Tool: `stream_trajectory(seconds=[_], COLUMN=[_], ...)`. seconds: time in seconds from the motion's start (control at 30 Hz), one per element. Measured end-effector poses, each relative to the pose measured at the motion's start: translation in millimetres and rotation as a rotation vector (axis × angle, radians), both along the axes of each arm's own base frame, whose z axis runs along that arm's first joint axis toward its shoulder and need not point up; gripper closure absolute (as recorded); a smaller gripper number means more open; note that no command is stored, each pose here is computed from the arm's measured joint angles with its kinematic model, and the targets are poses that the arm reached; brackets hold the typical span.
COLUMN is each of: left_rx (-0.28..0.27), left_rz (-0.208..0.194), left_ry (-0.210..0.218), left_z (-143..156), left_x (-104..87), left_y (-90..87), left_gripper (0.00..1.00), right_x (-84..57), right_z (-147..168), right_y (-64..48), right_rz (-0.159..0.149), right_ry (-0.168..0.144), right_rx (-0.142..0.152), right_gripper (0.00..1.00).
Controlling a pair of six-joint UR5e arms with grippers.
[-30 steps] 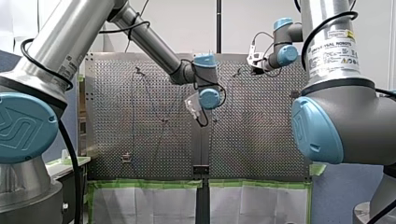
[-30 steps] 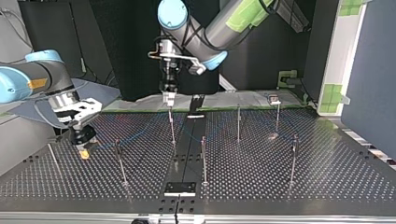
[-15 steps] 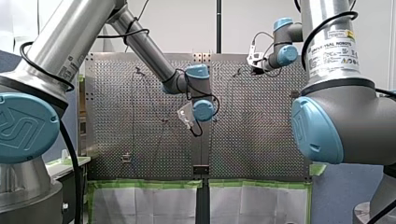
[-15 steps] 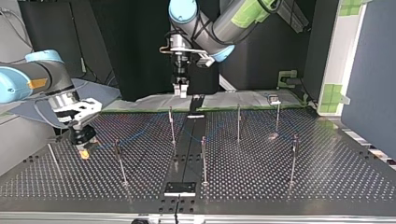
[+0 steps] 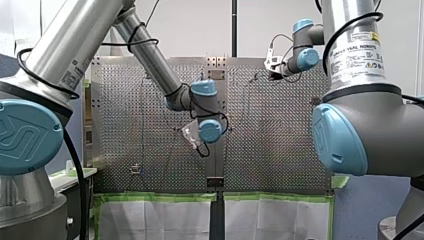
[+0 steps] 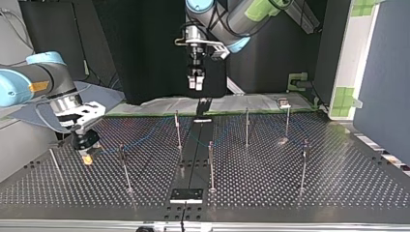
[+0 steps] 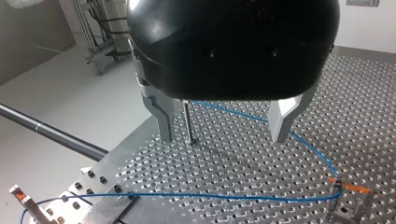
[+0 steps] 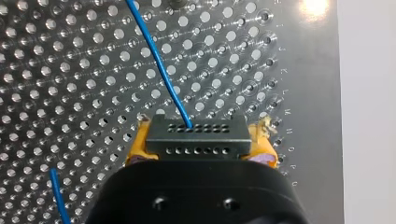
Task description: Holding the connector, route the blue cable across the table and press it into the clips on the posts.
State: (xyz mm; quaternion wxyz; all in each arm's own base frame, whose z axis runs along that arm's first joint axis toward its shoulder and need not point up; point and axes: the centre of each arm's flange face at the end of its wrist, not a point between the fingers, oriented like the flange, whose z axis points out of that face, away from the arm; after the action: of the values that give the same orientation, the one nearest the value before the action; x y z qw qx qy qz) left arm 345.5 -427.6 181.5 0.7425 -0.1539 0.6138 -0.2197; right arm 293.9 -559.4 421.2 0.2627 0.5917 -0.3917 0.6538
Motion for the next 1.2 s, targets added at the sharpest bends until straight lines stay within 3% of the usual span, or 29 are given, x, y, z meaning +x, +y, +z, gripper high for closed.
stream_trajectory(seconds=[0.7,1.2], left_rx=[0.011,0.103], left_rz=[0.0,0.0], left_ry=[0.001,0.098], left_z=[-42.1,-80.0], left_x=[-38.8,-79.7], left_y=[37.9,78.1], left_gripper=[0.0,0.0], right_x=[0.0,0.0], right_z=[0.0,0.0], right_y=[0.0,0.0], right_rz=[0.0,0.0], right_ry=[0.0,0.0], right_rx=[0.0,0.0], right_gripper=[1.0,1.0])
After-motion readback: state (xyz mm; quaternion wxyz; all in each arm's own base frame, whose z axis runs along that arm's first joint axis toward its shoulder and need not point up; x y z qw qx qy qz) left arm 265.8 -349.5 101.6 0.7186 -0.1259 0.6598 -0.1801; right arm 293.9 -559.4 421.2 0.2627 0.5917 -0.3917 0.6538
